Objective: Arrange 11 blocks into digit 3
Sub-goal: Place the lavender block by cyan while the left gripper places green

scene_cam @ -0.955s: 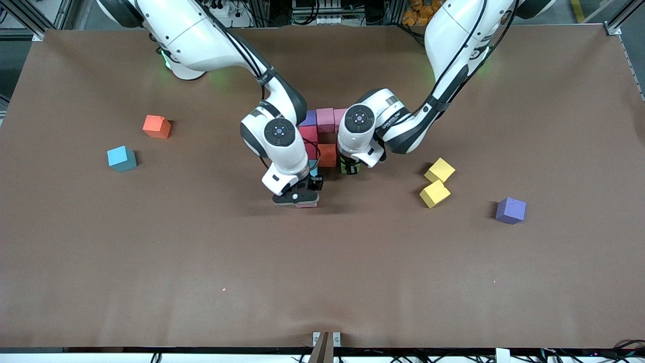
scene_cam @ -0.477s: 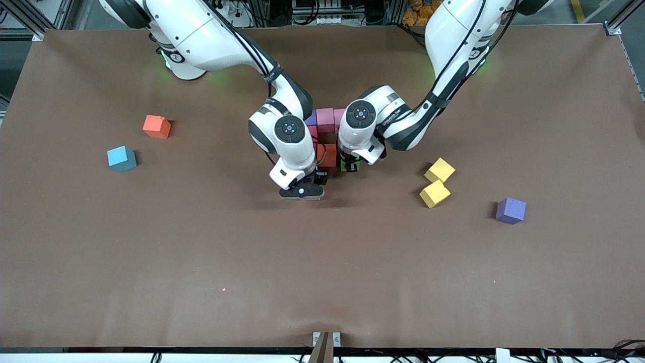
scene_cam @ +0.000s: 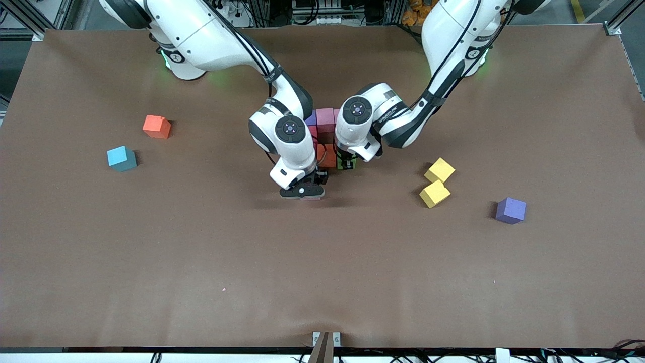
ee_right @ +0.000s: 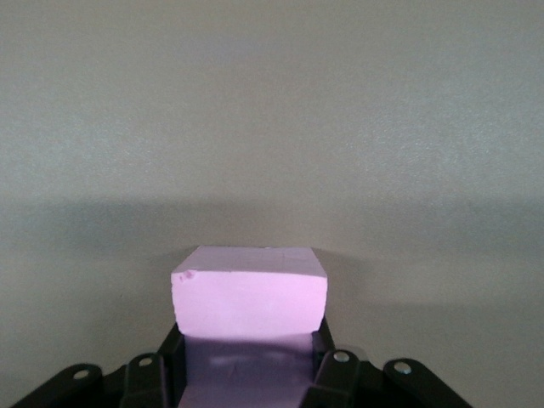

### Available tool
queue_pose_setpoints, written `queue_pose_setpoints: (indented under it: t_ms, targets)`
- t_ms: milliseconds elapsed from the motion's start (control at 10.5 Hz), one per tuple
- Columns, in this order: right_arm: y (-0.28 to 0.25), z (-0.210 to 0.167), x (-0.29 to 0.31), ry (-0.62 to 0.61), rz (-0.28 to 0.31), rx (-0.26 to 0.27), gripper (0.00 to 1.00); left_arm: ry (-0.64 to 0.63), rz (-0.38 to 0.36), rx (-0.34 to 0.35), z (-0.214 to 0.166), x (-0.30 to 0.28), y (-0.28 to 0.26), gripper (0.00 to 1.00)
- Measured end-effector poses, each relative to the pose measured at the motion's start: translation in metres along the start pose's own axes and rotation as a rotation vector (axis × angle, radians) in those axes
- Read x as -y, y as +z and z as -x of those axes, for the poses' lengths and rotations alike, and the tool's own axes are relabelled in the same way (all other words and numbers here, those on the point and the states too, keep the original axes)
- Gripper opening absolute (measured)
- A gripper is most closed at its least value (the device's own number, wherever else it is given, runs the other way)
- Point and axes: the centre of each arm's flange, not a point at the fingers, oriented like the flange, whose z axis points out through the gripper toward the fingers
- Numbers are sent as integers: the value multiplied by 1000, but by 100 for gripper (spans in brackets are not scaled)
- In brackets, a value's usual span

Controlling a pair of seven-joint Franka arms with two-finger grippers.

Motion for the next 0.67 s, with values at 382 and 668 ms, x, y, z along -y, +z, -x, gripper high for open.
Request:
queue_pose_setpoints:
  t_ms: [382,668]
  targets:
    - [-11,-3,1,4,-8,-15,100,1,0,0,0,1,0,54]
    - [-75,-28,-21,23,13,-44,100,10,0,0,4,5,1,60]
